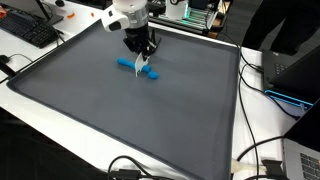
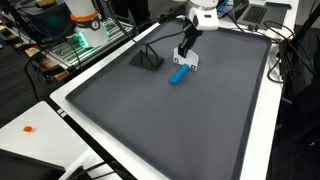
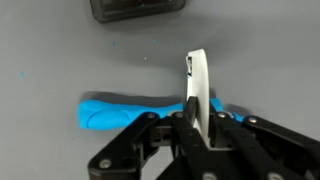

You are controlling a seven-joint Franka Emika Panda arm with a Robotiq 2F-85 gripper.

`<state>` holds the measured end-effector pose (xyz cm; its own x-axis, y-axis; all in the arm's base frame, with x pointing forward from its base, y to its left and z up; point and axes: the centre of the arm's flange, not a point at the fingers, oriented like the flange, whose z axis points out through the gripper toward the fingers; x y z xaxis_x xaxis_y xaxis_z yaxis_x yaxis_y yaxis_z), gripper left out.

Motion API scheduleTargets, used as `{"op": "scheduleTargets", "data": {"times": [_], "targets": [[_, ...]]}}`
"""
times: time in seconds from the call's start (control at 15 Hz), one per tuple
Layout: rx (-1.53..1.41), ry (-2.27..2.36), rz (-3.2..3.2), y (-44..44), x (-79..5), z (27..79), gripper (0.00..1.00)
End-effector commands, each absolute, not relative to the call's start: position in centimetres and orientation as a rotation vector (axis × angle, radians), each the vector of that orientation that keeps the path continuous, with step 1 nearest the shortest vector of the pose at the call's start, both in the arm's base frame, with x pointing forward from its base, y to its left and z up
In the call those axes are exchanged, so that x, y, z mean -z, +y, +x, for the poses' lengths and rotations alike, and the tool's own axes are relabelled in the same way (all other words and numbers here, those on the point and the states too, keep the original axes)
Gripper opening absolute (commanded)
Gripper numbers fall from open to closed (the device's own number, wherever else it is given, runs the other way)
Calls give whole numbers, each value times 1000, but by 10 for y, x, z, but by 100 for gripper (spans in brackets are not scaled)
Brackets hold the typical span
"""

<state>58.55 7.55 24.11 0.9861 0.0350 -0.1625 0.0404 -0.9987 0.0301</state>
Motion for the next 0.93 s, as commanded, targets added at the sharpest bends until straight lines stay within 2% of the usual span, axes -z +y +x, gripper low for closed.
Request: {"op": "scheduleTargets", "data": {"times": [0.0,0.87], "targets": [[304,50,3095,80,-242,572,2],[184,6,3068,63,-275,588,2]]}}
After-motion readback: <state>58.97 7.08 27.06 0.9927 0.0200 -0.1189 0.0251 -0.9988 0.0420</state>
